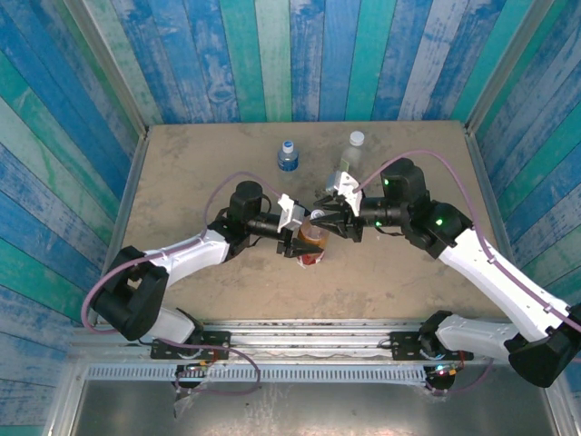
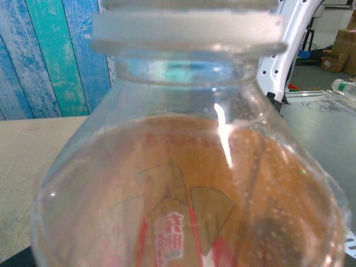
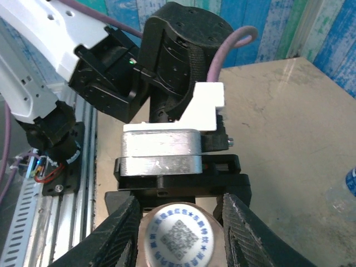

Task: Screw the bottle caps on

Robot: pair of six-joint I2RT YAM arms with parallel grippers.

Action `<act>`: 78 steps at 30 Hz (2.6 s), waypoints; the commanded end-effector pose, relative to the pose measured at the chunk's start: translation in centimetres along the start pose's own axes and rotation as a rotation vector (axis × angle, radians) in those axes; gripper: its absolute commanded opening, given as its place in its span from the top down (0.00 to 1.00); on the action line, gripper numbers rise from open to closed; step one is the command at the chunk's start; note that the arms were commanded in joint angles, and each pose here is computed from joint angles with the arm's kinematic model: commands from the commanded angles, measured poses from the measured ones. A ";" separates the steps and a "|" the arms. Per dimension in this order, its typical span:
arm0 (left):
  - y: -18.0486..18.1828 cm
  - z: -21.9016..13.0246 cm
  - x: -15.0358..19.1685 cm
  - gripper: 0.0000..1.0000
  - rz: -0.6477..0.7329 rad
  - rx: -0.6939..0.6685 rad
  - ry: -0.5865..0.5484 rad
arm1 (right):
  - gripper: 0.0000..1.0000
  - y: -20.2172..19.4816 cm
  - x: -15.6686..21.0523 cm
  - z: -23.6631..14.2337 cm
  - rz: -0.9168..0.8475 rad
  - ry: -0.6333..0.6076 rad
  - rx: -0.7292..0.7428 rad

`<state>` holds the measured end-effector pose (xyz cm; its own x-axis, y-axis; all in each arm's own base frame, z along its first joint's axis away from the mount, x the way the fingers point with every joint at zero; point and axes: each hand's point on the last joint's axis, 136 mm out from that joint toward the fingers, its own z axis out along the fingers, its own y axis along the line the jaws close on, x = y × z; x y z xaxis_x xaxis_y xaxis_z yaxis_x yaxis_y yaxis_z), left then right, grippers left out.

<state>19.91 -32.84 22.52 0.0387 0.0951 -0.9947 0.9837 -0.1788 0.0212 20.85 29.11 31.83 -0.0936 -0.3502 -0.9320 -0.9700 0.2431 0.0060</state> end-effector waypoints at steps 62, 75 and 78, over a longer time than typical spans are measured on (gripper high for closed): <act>2.9 -1.9 0.4 0.38 0.257 -0.233 0.193 | 0.46 1.9 2.1 -3.8 -0.290 0.292 0.117; 2.2 -2.0 0.8 0.38 0.267 -0.211 0.205 | 0.53 0.7 2.9 -0.6 -0.403 0.537 -0.014; 2.1 -2.0 0.9 0.38 0.266 -0.205 0.203 | 0.57 0.8 3.3 -0.1 -0.382 0.560 -0.046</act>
<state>22.91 -31.44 19.36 0.2494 0.3121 -0.9167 0.9661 -0.0152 0.2576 20.62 28.67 29.26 0.1496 -0.7982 -0.5835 -0.9590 0.0267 -0.2823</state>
